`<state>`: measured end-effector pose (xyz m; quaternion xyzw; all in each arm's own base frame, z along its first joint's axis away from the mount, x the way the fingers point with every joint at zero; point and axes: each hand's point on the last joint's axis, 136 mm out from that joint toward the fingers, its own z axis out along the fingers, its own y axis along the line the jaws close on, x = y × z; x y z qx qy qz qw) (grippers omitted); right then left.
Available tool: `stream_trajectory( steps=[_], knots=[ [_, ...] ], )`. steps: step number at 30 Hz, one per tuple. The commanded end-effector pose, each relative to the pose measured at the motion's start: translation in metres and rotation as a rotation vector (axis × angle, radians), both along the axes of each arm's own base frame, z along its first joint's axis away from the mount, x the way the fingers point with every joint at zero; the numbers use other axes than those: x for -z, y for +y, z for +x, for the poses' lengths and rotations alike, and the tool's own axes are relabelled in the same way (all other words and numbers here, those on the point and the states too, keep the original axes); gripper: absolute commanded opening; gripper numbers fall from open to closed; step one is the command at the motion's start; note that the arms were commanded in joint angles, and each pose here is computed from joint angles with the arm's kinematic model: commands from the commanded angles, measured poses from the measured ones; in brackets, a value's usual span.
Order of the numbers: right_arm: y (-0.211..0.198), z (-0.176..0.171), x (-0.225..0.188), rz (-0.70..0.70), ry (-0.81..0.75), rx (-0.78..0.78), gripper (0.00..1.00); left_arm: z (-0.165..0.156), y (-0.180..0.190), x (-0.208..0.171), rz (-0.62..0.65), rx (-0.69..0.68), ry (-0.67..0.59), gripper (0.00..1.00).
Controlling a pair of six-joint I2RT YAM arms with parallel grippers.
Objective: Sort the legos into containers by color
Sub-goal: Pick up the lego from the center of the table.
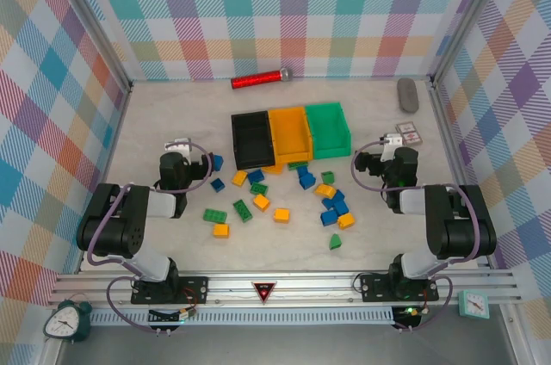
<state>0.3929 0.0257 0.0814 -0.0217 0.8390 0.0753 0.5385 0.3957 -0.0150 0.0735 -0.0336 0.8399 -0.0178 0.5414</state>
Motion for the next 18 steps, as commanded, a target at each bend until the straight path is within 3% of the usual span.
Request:
stream_trajectory(
  steps=[1,18],
  knots=[
    [0.0019,0.0051,-0.0095,0.003,-0.024,-0.018,0.99,0.0061,0.0002,-0.0073,0.008,0.013,-0.02,1.0],
    [0.0018,0.0052,-0.0096,0.003,-0.025,-0.017,0.99,0.0059,0.0006,-0.0072,0.007,0.012,-0.02,1.0]
  ],
)
